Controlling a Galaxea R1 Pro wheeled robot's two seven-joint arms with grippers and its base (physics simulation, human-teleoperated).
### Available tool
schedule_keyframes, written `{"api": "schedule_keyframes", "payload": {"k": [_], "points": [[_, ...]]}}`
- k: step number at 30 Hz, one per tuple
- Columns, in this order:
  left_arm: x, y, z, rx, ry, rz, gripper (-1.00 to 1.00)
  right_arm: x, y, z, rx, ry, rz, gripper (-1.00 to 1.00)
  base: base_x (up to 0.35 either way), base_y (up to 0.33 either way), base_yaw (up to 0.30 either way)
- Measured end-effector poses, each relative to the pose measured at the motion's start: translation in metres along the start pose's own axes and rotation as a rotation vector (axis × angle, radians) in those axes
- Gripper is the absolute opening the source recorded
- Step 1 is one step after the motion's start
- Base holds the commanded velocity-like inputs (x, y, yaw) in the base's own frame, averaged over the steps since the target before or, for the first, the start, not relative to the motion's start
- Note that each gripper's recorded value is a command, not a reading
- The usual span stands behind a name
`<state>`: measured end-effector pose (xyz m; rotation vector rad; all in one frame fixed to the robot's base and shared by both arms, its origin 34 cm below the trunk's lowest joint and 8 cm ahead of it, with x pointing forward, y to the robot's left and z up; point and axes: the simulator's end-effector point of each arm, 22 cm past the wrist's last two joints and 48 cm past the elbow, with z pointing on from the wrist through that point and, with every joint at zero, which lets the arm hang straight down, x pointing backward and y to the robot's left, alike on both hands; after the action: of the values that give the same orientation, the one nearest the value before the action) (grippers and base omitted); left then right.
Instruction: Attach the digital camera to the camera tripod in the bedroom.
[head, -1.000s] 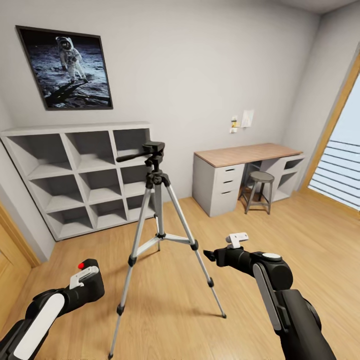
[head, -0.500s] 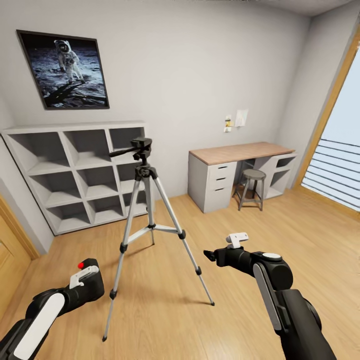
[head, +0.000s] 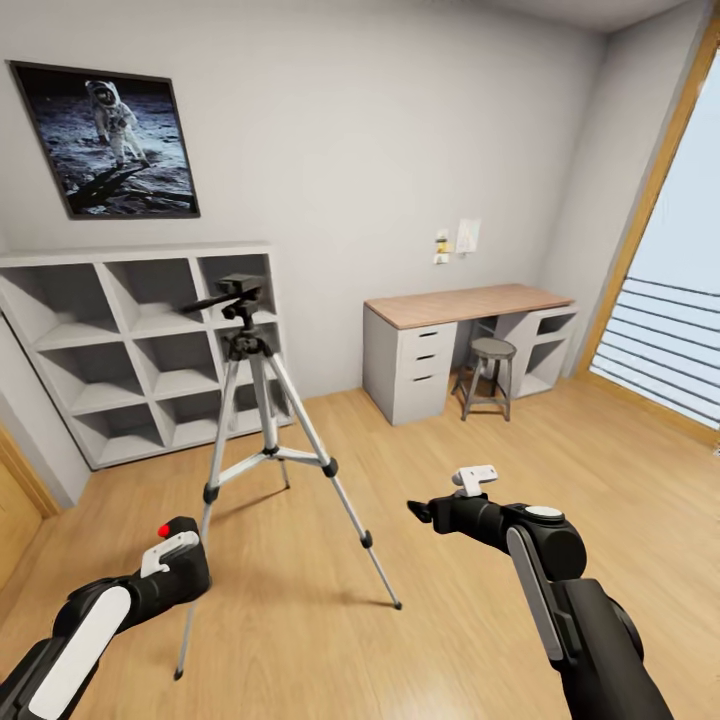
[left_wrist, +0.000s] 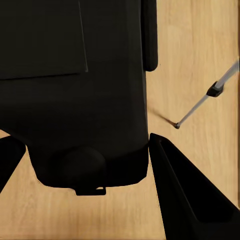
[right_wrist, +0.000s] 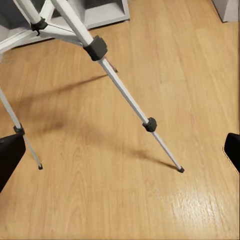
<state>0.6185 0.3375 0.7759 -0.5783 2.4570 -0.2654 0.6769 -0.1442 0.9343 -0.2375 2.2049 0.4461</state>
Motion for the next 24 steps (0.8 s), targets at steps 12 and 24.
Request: {"api": "schedule_keyframes", "payload": {"k": [12, 24], "points": [[0.0002, -0.0003, 0.0, 0.001, 0.001, 0.0, -1.0, 0.0016, 0.0009, 0.0003, 0.0, 0.005, 0.003, 1.0, 0.162, -0.318, 0.0], [-0.0023, 0.0003, 0.0002, 0.0, -0.012, -0.006, -1.0, 0.0025, 0.0007, 0.0003, 0.0, 0.009, 0.003, 1.0, 0.168, -0.318, 0.103]]}}
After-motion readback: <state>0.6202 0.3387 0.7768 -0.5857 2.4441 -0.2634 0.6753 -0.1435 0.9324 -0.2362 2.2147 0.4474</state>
